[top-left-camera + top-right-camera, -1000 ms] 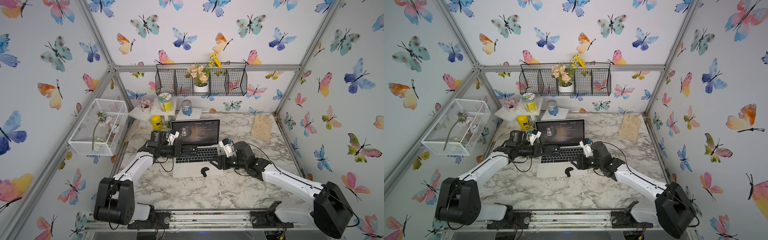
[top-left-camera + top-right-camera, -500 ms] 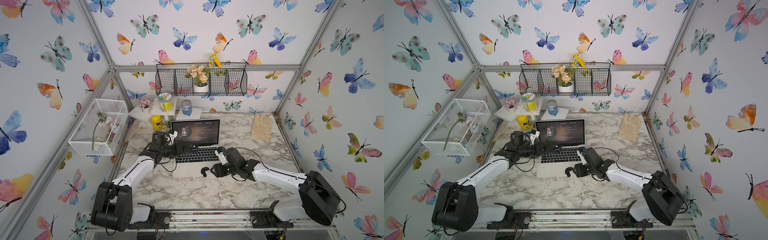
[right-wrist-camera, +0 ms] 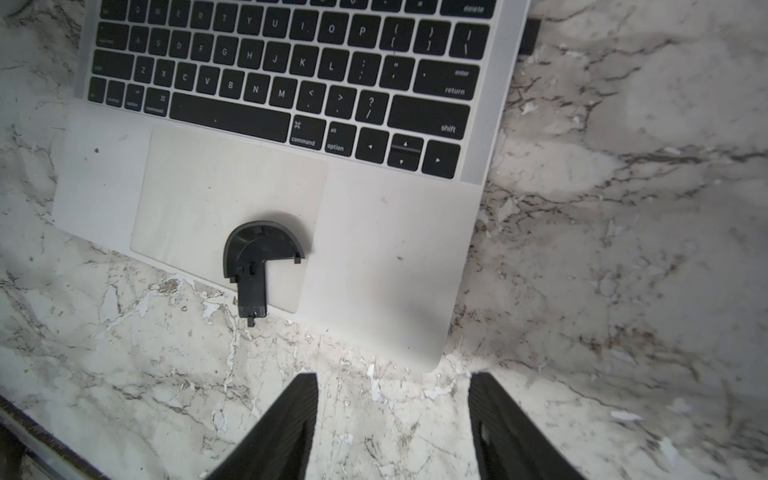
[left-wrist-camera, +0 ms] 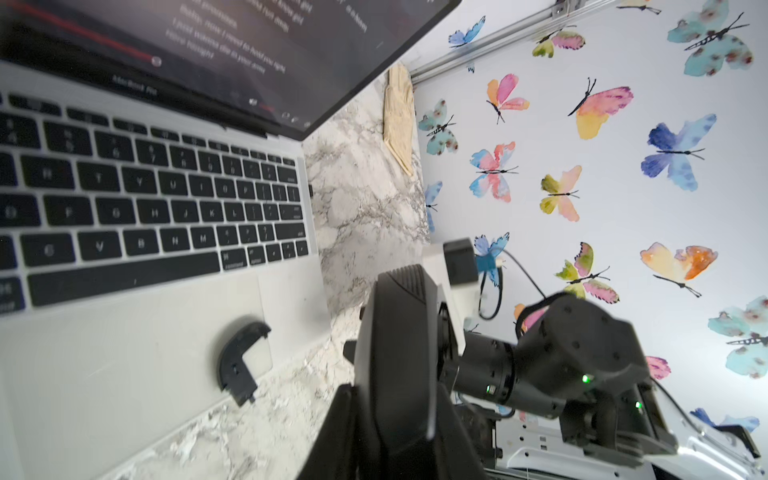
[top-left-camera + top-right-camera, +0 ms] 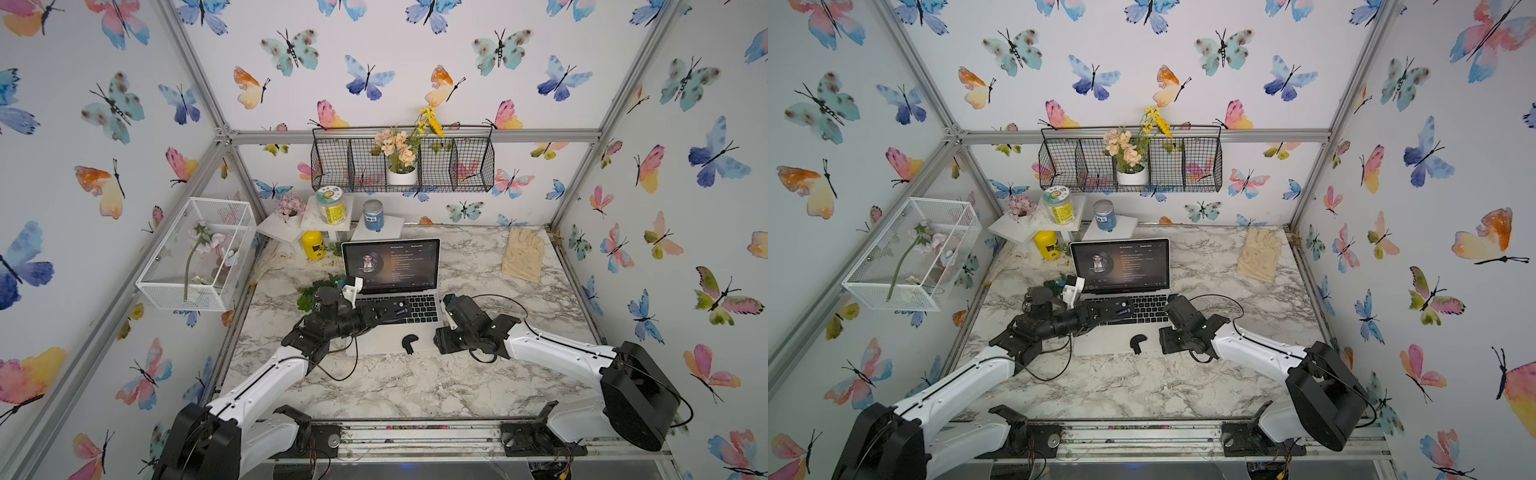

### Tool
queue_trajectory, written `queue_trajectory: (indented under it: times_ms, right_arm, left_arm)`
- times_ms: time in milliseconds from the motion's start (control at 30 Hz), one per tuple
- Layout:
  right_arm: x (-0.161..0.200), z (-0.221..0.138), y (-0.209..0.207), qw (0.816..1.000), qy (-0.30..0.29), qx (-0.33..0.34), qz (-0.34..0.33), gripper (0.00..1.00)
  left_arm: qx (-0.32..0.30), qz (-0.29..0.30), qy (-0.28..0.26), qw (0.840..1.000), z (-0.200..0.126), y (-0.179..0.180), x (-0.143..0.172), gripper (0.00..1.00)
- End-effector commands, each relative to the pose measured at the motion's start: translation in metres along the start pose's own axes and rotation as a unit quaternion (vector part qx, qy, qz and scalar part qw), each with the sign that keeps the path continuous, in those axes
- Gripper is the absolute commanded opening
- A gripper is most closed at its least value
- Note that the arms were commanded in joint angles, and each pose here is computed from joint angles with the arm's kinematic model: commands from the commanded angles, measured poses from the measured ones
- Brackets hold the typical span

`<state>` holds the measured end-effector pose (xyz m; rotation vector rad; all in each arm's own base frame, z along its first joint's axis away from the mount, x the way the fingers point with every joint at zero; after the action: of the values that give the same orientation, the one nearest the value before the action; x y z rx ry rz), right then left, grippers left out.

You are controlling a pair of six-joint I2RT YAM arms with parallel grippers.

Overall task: Remove the wireless mouse receiver from the laptop
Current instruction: Place the mouse at the center of the board, then adjust the lid on the laptop.

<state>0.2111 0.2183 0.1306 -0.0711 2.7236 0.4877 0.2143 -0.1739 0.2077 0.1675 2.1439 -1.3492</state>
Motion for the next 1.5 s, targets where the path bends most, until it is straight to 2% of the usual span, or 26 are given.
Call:
queue_trajectory:
  times_ms: [0,133,200,367,433,633,767,933,1000,1100,1167,1367,1400,1467]
  right_arm:
    - [-0.011,-0.001,0.007,1.0,0.003,0.028,-0.014,0.63]
    - [-0.016,0.003,0.039,0.997,0.015,-0.059,-0.046,0.61]
    - [-0.017,0.008,0.05,0.996,0.019,-0.061,-0.061,0.6]
    - [-0.012,0.027,0.075,0.991,0.044,-0.091,-0.086,0.5]
    - [-0.008,0.035,0.087,0.986,0.061,-0.127,-0.088,0.47]
    - [0.001,0.047,0.096,0.979,0.082,-0.173,-0.065,0.36]
    - [0.004,0.049,0.104,0.977,0.085,-0.183,-0.07,0.33]
    - [0.016,0.064,0.103,0.972,0.115,-0.199,-0.055,0.26]
    - [0.02,0.069,0.098,0.973,0.117,-0.194,-0.05,0.25]
    - [0.025,0.073,0.09,0.975,0.117,-0.182,-0.047,0.23]
    - [0.026,0.074,0.084,0.979,0.11,-0.169,-0.044,0.23]
    - [0.025,0.068,0.052,0.988,0.084,-0.123,-0.028,0.21]
    - [0.025,0.066,0.044,0.99,0.079,-0.116,-0.021,0.21]
    - [0.021,0.061,0.03,0.993,0.065,-0.102,-0.005,0.21]
  left_arm:
    - [-0.029,-0.001,0.005,1.0,-0.006,0.009,0.034,0.0]
    - [-0.056,-0.011,0.04,0.998,-0.011,0.033,0.085,0.0]
    - [-0.052,-0.022,0.048,0.997,-0.015,0.041,0.1,0.0]
    - [-0.054,-0.031,0.072,0.995,-0.023,0.054,0.125,0.01]
    - [-0.063,-0.031,0.085,0.994,-0.024,0.06,0.132,0.01]
    - [-0.085,-0.02,0.106,0.99,-0.019,0.067,0.135,0.05]
    - [-0.089,-0.021,0.117,0.989,-0.014,0.073,0.138,0.05]
    - [-0.086,-0.017,0.114,0.99,-0.008,0.074,0.135,0.06]
    - [-0.087,-0.014,0.116,0.989,-0.006,0.073,0.132,0.13]
    - [-0.093,-0.013,0.123,0.988,-0.005,0.075,0.133,0.38]
    - [-0.096,-0.012,0.126,0.987,-0.005,0.075,0.133,0.46]
    - [-0.105,-0.007,0.136,0.985,-0.006,0.077,0.134,0.53]
    - [-0.106,-0.007,0.136,0.985,-0.006,0.078,0.133,0.53]
    - [-0.106,-0.004,0.131,0.986,-0.006,0.078,0.131,0.46]
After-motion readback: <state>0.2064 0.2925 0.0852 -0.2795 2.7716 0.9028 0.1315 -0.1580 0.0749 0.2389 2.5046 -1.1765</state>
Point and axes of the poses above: each gripper's point midway between its finger pads, its own z axis out along the fingers, its own y axis along the line the jaws close on, x = y × z, the point moved 7 cm from there along -z, back along the fingers, and after that the axes turned 15 degrees about z, right-handed, at the moved point
